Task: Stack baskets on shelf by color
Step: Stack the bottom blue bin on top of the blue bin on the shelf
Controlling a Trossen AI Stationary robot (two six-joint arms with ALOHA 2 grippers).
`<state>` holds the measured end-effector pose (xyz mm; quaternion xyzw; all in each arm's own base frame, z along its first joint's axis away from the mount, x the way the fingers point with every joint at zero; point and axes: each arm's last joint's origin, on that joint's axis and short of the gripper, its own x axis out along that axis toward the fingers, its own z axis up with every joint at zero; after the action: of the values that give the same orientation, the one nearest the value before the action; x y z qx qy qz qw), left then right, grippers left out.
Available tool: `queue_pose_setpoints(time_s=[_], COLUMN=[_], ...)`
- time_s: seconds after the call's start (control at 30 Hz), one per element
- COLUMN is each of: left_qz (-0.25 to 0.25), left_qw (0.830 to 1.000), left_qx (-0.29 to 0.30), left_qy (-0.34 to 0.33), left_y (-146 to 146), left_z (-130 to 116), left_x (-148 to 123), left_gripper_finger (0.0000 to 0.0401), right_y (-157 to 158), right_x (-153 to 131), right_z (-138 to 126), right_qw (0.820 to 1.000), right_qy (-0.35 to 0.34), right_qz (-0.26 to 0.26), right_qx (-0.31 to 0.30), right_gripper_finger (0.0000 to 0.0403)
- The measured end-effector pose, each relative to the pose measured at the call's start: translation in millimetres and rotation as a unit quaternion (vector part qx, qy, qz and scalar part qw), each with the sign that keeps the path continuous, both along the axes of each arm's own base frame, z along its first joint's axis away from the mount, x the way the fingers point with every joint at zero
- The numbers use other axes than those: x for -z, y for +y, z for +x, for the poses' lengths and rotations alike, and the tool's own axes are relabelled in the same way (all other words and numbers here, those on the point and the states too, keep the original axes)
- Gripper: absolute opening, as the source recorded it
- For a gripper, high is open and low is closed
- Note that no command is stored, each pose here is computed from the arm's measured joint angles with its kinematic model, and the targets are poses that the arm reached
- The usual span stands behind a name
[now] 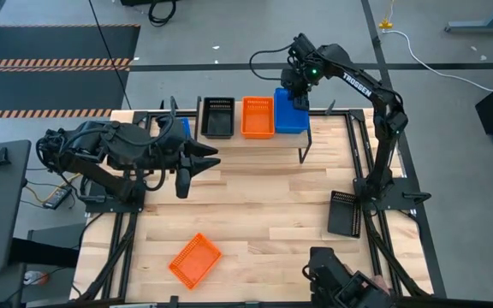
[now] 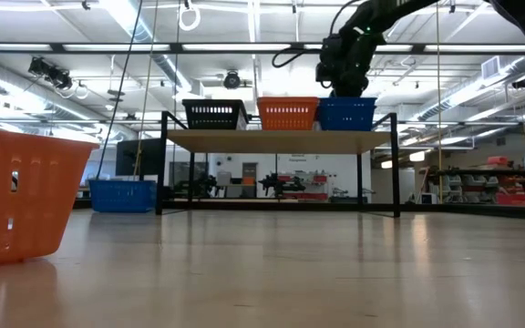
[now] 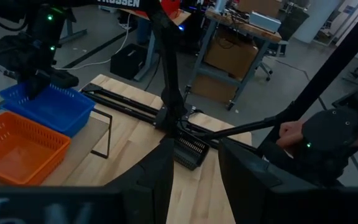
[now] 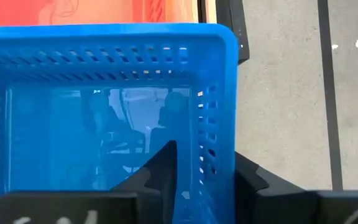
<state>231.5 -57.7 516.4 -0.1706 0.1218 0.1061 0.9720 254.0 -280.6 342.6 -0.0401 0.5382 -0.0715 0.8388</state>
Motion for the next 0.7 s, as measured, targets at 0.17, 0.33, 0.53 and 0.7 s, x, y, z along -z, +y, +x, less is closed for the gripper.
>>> queue_pose_setpoints(time_s=[0.17, 0.33, 0.53, 0.7], left_qz=[0.002, 0.004, 0.005, 0.005], left_qw=[1.0, 1.0, 1.0, 1.0], left_qx=[0.0, 0.0, 0.0, 0.001], left_qy=[0.005, 0.013, 0.013, 0.013], left_y=[0, 0, 0, 0], left_z=[0, -1, -1, -1], left_x=[1, 2, 2, 2], left_gripper_finger=[0.0133, 0.0133, 0.0133, 0.0133], right_y=[2, 4, 7, 18], right_x=[1, 1, 2, -4], right_z=[-1, -3, -3, -3], right_qw=[1.0, 1.0, 0.999, 0.999], right_qy=[0.008, 0.014, 0.022, 0.026], right_qz=[0.009, 0.021, 0.033, 0.037], right_qx=[0.0, -0.001, -0.003, -0.009], right_gripper_finger=[0.013, 0.0156, 0.0193, 0.0232])
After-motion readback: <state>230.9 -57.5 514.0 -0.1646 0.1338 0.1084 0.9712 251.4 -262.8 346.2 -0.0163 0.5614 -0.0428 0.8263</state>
